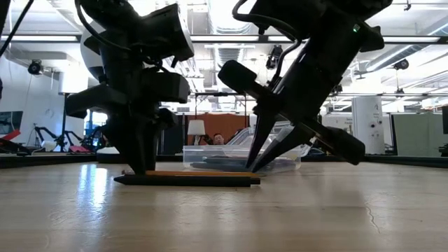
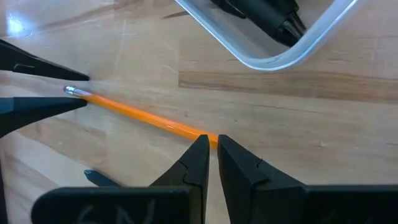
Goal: Pick & place school supplies into a supply box
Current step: Put the yellow pencil into the transparent supply box, then put the black pen into the transparent supply box, then close the transparent supply box on the table
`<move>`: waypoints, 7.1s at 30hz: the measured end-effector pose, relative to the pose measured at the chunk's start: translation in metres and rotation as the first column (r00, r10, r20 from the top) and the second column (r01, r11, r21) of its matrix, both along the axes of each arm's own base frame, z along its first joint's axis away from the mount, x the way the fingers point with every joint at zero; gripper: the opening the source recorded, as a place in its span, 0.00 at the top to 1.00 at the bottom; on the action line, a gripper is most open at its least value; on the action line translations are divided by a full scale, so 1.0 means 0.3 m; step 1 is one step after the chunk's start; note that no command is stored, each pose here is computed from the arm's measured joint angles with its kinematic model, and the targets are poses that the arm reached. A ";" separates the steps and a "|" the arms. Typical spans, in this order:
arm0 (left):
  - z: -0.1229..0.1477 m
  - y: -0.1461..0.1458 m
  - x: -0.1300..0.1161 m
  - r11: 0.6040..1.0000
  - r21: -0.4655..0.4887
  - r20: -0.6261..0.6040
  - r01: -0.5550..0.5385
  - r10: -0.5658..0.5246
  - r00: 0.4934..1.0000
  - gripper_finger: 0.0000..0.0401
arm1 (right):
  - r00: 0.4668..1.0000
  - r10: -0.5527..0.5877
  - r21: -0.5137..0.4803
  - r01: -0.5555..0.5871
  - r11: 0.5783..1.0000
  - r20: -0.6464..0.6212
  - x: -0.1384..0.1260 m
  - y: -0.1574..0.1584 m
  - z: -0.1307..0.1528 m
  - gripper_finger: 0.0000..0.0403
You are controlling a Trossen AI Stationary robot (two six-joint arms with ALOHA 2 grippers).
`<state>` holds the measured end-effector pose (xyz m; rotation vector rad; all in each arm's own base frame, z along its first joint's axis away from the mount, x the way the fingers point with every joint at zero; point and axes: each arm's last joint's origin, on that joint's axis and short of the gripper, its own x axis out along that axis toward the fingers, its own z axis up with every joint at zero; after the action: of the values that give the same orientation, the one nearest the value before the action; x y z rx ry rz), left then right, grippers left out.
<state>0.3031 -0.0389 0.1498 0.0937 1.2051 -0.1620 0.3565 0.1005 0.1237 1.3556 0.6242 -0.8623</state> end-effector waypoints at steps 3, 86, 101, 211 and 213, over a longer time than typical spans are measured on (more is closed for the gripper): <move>0.000 0.000 0.000 1.000 0.000 0.000 0.000 0.000 1.000 0.78 | 1.000 0.002 0.000 -0.002 1.000 0.000 -0.003 0.001 0.007 0.93; 0.289 0.370 0.179 0.915 0.370 -0.009 0.164 -0.173 0.985 0.98 | 0.995 -0.099 -0.361 0.088 0.928 -0.013 -0.355 0.038 0.386 0.93; 0.213 0.363 0.241 0.882 0.391 -0.038 0.262 -0.269 0.963 0.90 | 0.994 -0.009 -0.362 -0.030 0.932 -0.106 -0.354 0.057 0.364 0.93; 0.042 -0.029 -0.082 0.527 -0.450 0.144 -0.721 0.840 0.524 0.70 | 0.963 -0.242 -0.174 0.220 0.960 -0.117 -0.559 -0.929 0.358 0.68; 0.017 -0.016 -0.049 0.496 -0.435 0.126 -0.751 0.860 0.495 0.70 | 0.959 -0.235 -0.112 0.219 0.969 -0.156 -0.555 -0.942 0.293 0.69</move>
<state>0.2884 -0.0435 0.1549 -0.7476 0.7483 0.5068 0.1901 -0.1822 0.2117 1.2941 0.5562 -1.1882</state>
